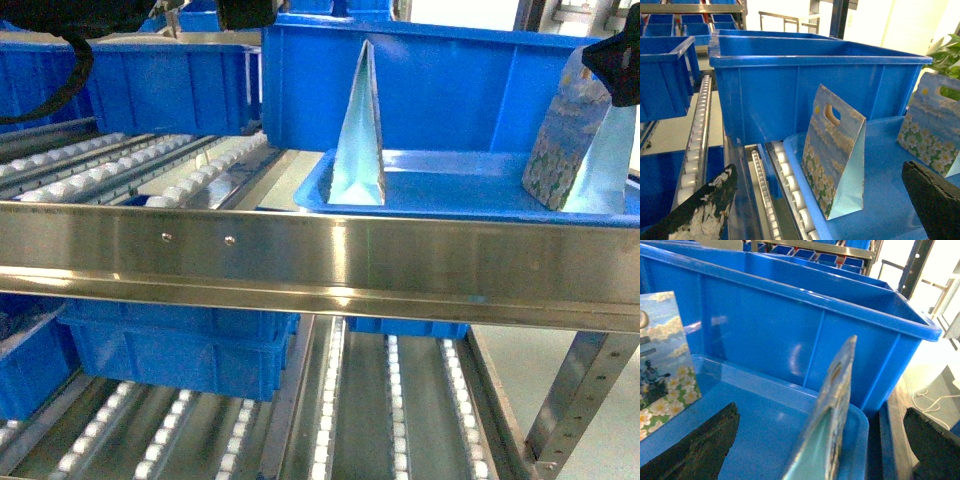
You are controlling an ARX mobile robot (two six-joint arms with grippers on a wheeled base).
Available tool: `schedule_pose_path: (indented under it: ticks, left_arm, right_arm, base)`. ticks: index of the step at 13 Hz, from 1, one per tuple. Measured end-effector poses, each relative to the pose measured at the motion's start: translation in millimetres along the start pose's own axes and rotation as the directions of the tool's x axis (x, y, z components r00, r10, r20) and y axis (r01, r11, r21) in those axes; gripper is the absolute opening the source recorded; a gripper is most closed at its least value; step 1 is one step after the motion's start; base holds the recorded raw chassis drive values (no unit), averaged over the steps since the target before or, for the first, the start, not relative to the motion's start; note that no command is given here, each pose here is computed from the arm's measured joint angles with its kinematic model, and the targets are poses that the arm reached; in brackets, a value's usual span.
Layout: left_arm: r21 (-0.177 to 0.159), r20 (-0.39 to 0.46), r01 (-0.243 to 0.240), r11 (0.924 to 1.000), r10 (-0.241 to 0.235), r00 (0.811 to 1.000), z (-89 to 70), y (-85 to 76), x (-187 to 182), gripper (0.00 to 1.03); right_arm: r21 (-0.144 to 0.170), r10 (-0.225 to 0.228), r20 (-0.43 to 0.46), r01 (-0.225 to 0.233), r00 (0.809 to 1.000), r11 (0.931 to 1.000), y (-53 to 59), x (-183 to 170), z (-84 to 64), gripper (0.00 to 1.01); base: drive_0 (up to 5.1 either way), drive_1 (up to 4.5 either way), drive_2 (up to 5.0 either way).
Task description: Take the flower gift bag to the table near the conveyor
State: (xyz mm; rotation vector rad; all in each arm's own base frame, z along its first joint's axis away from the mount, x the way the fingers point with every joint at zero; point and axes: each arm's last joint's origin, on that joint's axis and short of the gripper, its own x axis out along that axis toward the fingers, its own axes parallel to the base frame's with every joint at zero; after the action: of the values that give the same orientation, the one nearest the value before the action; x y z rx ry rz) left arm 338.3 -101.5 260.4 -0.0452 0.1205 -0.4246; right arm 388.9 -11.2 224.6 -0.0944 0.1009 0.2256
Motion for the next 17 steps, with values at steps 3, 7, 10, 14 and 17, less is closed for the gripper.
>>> schedule_pose_path:
  ticks: [3, 7, 10, 14, 17]
  left_arm:
    - [0.0, 0.0, 0.002, 1.0, -0.002, 1.0, 0.0, -0.2, 0, 0.98]
    - [0.0, 0.0, 0.002, 1.0, -0.002, 1.0, 0.0, -0.2, 0, 0.98]
    - [0.0, 0.0, 0.001, 1.0, -0.001, 1.0, 0.0, -0.2, 0, 0.98]
    - [0.0, 0.0, 0.001, 1.0, -0.001, 1.0, 0.0, -0.2, 0, 0.98]
    - [0.0, 0.0, 0.001, 1.0, -0.001, 1.0, 0.0, 0.0, 0, 0.98]
  right_arm:
    - [0.03, 0.019, 0.0, -0.019, 1.0, 0.9994, -11.9, 10, -0.7, 0.98]
    - [0.04, -0.03, -0.01, 0.03, 1.0, 0.9988, -36.2, 33, -13.2, 0.98]
    - [0.055, -0.023, -0.041, 0.025, 0.999, 0.9982, -45.0, 48, -22.1, 0.98]
    - [0.06, -0.003, -0.05, 0.006, 0.999, 0.9982, -45.5, 52, -22.2, 0.98]
    - [0.064, 0.017, -0.056, -0.013, 0.998, 0.9979, -45.4, 53, -20.3, 0.98]
  base:
    - [0.0, 0.0, 0.0]
    - [0.0, 0.0, 0.0]
    - [0.0, 0.0, 0.0]
    - [0.0, 0.0, 0.0]
    - [0.0, 0.0, 0.0]
